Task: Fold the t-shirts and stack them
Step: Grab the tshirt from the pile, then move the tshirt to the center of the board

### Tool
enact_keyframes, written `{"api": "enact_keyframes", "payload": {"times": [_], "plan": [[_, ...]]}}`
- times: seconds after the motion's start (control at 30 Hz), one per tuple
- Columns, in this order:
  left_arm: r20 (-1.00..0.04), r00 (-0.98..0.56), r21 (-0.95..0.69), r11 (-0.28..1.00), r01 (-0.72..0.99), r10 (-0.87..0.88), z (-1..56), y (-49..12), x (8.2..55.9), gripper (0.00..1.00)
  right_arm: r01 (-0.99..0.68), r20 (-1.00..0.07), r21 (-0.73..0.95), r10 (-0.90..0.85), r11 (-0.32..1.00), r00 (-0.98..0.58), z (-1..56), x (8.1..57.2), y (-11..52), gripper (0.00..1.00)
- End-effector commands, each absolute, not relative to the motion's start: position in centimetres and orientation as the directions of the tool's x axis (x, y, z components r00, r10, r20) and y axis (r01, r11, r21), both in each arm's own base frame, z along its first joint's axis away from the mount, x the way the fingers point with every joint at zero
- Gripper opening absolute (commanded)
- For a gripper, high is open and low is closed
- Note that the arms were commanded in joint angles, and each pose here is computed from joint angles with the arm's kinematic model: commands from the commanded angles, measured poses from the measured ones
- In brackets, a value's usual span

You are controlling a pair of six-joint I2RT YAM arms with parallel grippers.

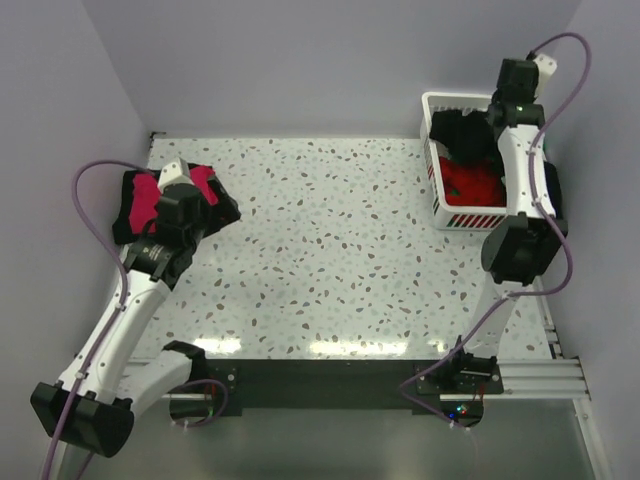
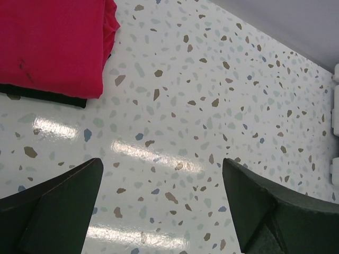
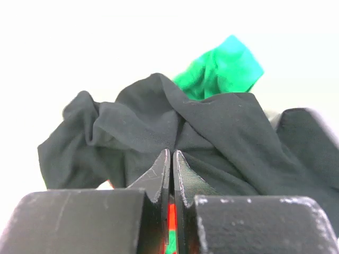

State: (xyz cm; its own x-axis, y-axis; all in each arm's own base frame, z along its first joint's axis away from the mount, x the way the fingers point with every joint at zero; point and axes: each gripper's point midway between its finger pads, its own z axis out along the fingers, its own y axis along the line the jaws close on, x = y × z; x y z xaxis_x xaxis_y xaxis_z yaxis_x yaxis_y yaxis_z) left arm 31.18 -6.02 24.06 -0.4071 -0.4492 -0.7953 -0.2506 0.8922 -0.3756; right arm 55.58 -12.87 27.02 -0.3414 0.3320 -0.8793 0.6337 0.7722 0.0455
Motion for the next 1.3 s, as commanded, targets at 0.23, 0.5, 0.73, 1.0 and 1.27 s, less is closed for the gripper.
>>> {"api": "enact_keyframes", "payload": {"times": [0.23,0.5,0.73,1.0,1.27], "plan": [[-0.777,-0.394,-0.445,0.871,-0.207,-0.491,23.7,-6.5,29.2,1.0,0.316,-0.961,0.272,0.275,0.909,0.038,49.0,48.5,-7.1,0.0],[-0.778,-0.435,-0.4,0.891,-0.213,-0.453,22.9,-6.1,28.3,1.0,-0.077,-0.935,0.275,0.285,0.958,0.212,59.3,39.7,2.3,0.0],[-0.796,-0.405,-0.408,0.893,-0.19,-0.45,24.2,-5.9,27.6,1.0,-0.512,-0.852,0.338,0.488,0.79,0.19,65.3,32.5,12.2,0.0],[-0.789,-0.42,-0.402,0.893,-0.202,-0.449,23.8,-5.6,26.4,1.0,-0.424,-0.809,0.576,0.563,0.699,-0.17,55.0,35.3,15.9,0.13],[-0.756,-0.517,-0.346,0.916,-0.204,-0.401,21.1,-5.8,25.5,0.96,-0.018,-0.635,0.357,0.228,0.934,-0.738,22.0,35.6,13.6,0.98]]}}
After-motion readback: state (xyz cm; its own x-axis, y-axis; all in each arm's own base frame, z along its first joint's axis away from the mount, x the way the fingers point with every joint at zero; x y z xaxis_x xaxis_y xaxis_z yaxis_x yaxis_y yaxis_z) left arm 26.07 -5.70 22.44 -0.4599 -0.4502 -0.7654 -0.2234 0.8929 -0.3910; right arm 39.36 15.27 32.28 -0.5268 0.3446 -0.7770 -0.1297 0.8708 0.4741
